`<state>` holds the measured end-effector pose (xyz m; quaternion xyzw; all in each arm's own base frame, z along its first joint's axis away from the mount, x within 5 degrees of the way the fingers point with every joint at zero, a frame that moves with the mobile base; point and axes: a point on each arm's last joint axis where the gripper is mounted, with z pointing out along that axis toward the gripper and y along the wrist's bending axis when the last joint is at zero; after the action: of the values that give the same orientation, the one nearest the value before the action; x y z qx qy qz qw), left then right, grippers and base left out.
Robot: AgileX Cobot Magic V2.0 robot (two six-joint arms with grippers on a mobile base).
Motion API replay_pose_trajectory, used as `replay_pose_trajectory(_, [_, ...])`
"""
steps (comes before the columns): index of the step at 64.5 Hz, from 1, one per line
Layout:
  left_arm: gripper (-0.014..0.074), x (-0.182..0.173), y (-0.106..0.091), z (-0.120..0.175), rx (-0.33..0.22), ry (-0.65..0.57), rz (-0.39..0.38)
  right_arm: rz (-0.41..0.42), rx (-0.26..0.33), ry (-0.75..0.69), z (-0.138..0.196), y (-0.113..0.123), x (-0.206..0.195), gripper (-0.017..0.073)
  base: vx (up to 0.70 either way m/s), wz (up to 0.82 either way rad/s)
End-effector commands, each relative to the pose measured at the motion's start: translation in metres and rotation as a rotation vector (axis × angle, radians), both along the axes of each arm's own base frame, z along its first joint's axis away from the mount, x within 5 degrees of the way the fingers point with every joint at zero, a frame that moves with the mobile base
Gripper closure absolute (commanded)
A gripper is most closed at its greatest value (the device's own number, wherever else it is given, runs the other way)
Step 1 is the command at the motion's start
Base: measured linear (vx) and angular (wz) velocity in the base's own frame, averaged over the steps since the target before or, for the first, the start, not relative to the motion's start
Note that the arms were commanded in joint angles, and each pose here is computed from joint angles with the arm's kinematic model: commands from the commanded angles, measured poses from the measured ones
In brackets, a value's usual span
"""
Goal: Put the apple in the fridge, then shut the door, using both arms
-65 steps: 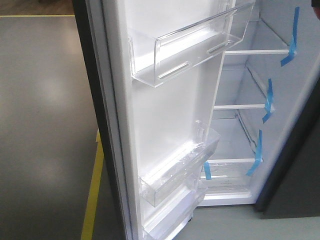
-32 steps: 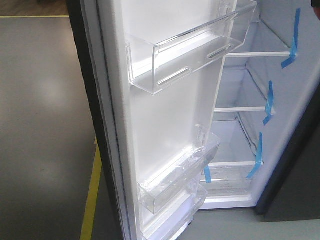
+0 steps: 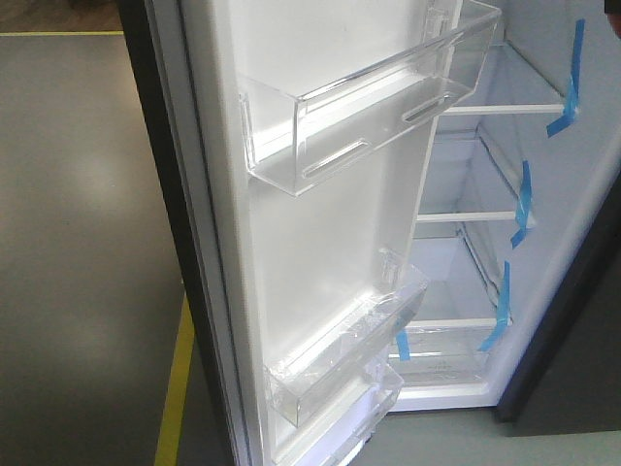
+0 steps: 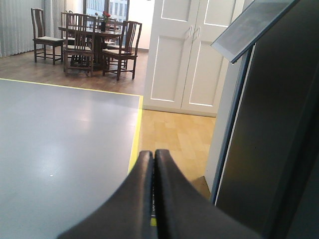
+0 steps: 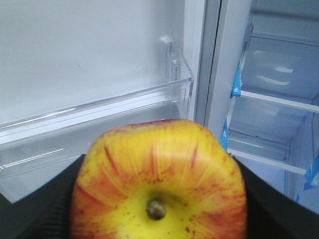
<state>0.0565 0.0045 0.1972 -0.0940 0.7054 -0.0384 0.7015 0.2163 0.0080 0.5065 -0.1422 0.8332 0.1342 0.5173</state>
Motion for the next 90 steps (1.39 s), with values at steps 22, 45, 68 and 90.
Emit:
replay_pose_trajectory(22, [0.06,0.0,-0.0005,-0.002,0.0,-0.059,-0.008,-0.016,0.025,-0.113,0.0181,0.001,-0.0079,0.0546,0.01,0.0])
replay_pose_trajectory(45, [0.06,0.0,-0.0005,-0.002,0.0,-0.059,-0.008,-0.018,0.025,-0.116,0.0183,0.0009,-0.0078,0.0546,0.0,0.0])
replay_pose_trajectory(68, [0.06,0.0,-0.0005,-0.002,0.0,-0.059,-0.008,-0.018,0.025,-0.116,0.0183,0.0009,-0.0078,0.0546,0.0,0.0])
replay_pose_trajectory(90, [0.06,0.0,-0.0005,-0.002,0.0,-0.059,-0.008,-0.018,0.025,-0.116,0.0183,0.0009,-0.0078,0.0546,0.0,0.0])
